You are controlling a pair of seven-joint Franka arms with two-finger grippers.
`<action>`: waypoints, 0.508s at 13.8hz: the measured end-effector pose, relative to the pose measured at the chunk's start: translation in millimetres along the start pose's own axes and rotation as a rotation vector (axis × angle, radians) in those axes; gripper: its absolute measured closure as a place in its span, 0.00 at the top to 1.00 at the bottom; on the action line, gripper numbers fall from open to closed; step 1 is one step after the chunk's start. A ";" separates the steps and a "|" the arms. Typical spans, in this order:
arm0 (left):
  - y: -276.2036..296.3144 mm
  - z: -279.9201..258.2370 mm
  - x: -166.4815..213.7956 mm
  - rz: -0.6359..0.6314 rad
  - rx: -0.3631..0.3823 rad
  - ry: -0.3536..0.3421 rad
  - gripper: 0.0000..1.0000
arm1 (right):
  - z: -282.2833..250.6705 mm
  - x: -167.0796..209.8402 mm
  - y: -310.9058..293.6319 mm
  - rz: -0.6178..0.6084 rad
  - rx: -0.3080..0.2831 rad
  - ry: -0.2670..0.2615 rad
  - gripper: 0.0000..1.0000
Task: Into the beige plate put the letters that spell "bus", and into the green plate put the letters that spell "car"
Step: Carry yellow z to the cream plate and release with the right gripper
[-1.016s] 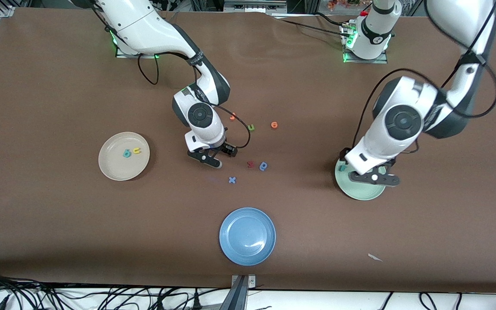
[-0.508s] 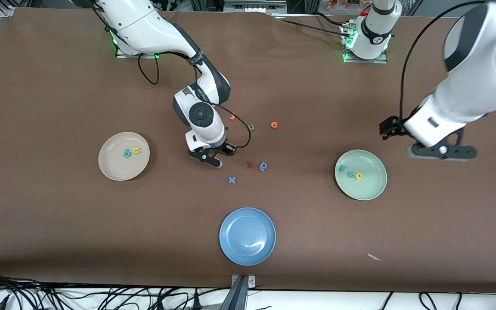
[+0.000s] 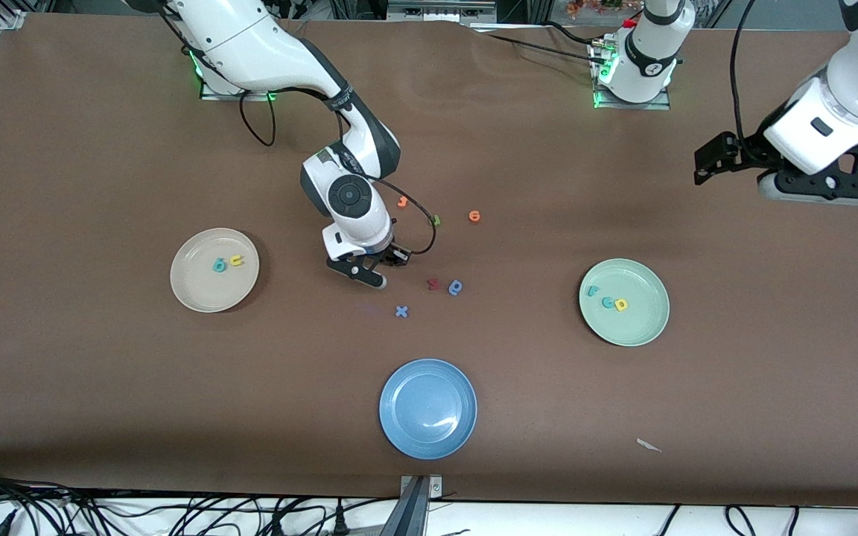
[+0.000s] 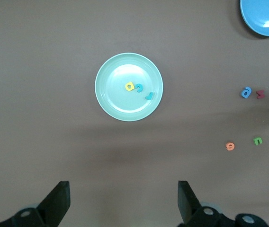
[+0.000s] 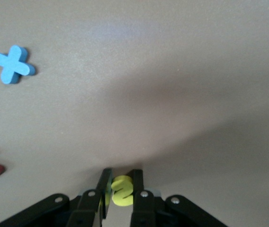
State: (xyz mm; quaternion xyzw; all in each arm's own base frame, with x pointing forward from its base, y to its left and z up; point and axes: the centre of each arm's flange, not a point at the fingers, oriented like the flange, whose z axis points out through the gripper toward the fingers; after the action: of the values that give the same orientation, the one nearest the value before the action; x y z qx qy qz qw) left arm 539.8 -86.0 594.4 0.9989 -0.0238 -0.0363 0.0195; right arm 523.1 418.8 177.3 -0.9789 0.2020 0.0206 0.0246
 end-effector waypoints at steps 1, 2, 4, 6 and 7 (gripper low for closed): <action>3.4 1.2 -1.2 0.006 0.001 0.004 1.00 | 0.0 -0.3 -0.2 -0.001 0.000 0.001 0.22; 4.7 2.5 -1.0 0.009 0.003 0.006 1.00 | 0.0 -0.4 -0.3 -0.001 0.000 0.001 0.22; 5.3 3.7 -1.0 0.011 0.005 0.005 1.00 | 0.0 -0.4 -0.3 -0.001 0.000 0.001 0.22; 10.2 4.2 -1.5 0.021 0.006 0.005 1.00 | -0.7 0.1 -0.3 -0.001 0.001 0.002 0.22; 11.4 4.3 -1.6 0.023 0.009 0.005 1.00 | -2.9 2.9 0.4 -0.002 0.005 0.006 0.22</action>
State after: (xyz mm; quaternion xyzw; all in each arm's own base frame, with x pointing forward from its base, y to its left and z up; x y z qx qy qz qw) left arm 537.4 -97.5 590.7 0.9987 -0.0357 -0.0334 0.0153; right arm 525.7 417.1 180.1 -0.9791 0.2009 0.0172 0.0265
